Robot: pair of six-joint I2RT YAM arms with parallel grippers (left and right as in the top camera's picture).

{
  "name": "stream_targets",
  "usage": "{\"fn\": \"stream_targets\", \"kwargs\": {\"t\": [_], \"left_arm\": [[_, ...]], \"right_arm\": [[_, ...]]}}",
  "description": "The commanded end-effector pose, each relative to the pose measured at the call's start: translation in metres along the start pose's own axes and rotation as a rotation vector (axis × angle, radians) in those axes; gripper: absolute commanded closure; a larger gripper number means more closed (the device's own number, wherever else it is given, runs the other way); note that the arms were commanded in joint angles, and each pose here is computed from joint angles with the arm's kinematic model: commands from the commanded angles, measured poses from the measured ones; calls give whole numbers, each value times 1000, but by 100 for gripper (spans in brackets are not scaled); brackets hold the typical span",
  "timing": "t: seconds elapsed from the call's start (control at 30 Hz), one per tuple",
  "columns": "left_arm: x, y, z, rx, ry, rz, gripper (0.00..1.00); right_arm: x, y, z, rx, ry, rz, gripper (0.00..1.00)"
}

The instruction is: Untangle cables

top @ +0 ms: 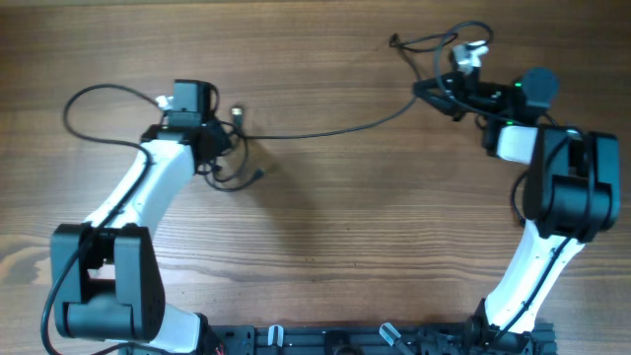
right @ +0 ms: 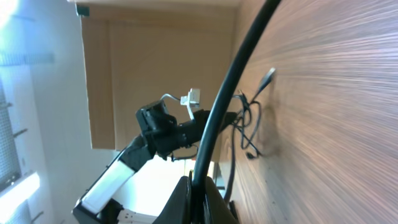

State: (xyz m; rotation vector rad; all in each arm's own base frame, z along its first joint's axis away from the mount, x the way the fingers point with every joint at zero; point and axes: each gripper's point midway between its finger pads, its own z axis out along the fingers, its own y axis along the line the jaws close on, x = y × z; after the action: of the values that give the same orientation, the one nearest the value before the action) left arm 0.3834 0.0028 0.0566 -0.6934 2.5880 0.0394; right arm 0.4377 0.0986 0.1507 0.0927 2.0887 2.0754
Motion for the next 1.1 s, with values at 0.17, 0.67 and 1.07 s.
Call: {"fn": "stream_targets", "kwargs": {"t": [0.17, 0.67, 1.07], "left_arm": [[-37, 99, 9, -205, -83, -297, 96], [-19, 73, 20, 139, 140, -418, 96], [8, -53, 25, 363, 150, -151, 96]], "right_arm": [[1, -10, -49, 16, -57, -1, 96], [4, -15, -52, 17, -75, -49, 96], [-2, -17, -47, 20, -106, -159, 96]]}}
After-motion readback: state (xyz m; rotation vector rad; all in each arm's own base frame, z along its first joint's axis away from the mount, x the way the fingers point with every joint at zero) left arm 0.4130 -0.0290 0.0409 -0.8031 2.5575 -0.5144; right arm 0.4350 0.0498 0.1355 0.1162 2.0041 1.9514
